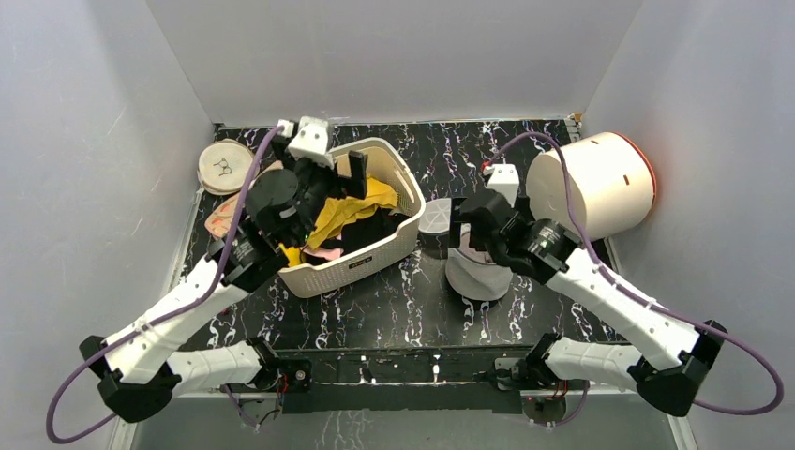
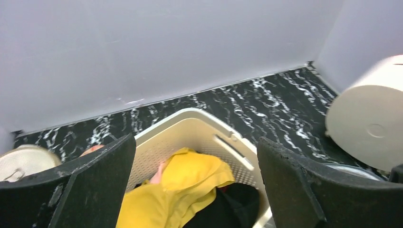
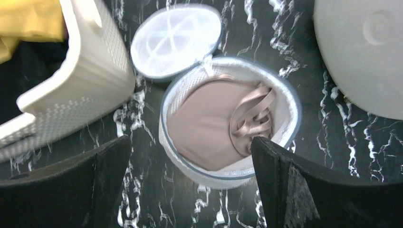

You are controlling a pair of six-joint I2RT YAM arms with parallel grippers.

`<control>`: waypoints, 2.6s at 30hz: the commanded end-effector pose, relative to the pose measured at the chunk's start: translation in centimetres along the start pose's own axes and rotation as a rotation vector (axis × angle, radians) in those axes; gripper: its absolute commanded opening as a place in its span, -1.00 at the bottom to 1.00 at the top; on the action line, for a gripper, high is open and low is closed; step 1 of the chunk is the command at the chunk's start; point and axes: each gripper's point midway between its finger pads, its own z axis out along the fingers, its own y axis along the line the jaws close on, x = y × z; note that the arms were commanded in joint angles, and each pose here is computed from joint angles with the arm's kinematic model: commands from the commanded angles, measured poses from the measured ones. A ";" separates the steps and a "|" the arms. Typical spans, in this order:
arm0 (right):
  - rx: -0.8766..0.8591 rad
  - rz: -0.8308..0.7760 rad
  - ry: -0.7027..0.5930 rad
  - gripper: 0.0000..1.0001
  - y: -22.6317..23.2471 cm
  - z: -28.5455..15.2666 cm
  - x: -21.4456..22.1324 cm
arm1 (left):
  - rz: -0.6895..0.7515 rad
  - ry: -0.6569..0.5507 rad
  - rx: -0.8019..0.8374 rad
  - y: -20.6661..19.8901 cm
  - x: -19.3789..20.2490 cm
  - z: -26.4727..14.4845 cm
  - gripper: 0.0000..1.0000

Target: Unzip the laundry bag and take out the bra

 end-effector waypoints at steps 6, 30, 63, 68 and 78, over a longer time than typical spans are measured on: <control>0.008 0.192 0.221 0.83 -3.7 7.5 -0.1 | 0.116 -0.231 -0.247 6.6 1.8 -3.2 0.97; 0.056 0.368 0.454 0.38 -1.5 9.8 6.5 | 0.134 -0.245 -0.289 8.0 2.6 -4.5 0.96; 0.114 0.357 0.406 -1.00 -2.1 7.3 8.2 | 0.143 -0.222 -0.273 7.5 3.4 -3.9 0.97; 0.107 0.320 0.362 -1.00 -2.7 6.6 6.9 | 0.145 -0.214 -0.267 7.3 3.6 -3.7 0.97; 0.068 0.230 0.287 -1.00 -3.2 4.5 3.3 | 0.146 -0.205 -0.264 7.2 3.9 -3.4 0.97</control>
